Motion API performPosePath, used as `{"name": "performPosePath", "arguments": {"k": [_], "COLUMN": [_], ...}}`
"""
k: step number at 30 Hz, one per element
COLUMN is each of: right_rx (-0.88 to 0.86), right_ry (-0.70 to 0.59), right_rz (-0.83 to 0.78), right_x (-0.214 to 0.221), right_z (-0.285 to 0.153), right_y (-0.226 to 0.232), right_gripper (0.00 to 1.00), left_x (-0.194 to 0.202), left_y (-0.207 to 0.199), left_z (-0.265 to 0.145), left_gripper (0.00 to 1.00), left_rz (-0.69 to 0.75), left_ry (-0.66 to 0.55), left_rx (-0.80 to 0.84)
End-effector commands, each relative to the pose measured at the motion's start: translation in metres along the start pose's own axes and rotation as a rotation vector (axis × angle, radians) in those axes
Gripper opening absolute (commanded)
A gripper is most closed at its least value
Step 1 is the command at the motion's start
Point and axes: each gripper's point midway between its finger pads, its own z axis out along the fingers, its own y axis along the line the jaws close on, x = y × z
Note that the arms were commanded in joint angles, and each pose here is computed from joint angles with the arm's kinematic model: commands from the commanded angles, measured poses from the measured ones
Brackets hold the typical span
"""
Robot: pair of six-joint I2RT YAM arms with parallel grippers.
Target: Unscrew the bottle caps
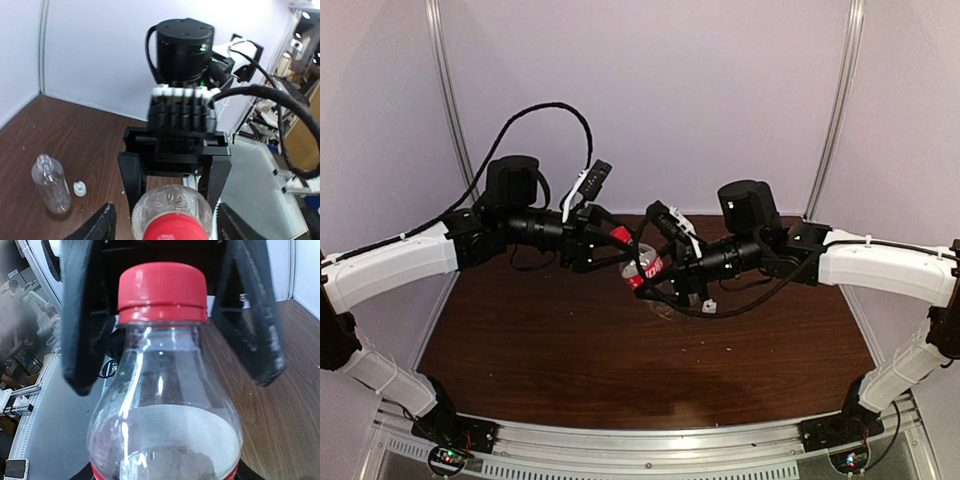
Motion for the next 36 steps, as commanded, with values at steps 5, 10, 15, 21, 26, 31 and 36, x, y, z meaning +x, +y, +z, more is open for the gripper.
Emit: {"name": "performPosePath", "arguments": {"k": [5,10,15,21,26,31,36], "right_rx": [-0.109,-0.157,-0.187,-0.192,-0.191,-0.185,-0.157], "right_ry": [-0.129,-0.152,-0.172,-0.178,-0.180,-0.181,-0.183], "right_rz": [-0.013,-0.003,-0.007,-0.009,-0.009,-0.007,-0.004], "right_x": [-0.024,-0.027,-0.031,-0.033,-0.034,-0.035,-0.036], "right_z": [-0.011,-0.012,-0.014,-0.014,-0.014,-0.014,-0.014], "right_y": [0.029,0.037,0.043,0.044,0.044,0.042,0.039], "right_gripper": [0.40,0.40,0.39,0.39,0.38,0.37,0.36], "left_x": [-0.039,-0.047,-0.056,-0.059,-0.054,-0.051,-0.050], "left_y": [-0.025,-0.035,-0.038,-0.041,-0.040,-0.038,-0.034], "left_z": [-0.020,-0.023,-0.022,-0.020,-0.018,-0.016,-0.014], "left_gripper": [0.94,0.96,0.85,0.66,0.54,0.40,0.23], "left_rz": [0.133,0.124,0.053,0.031,0.024,0.018,0.008], "left_ry": [-0.195,-0.239,-0.272,-0.278,-0.263,-0.256,-0.259], "left_rx": [0.030,0.080,0.128,0.170,0.174,0.175,0.156]}}
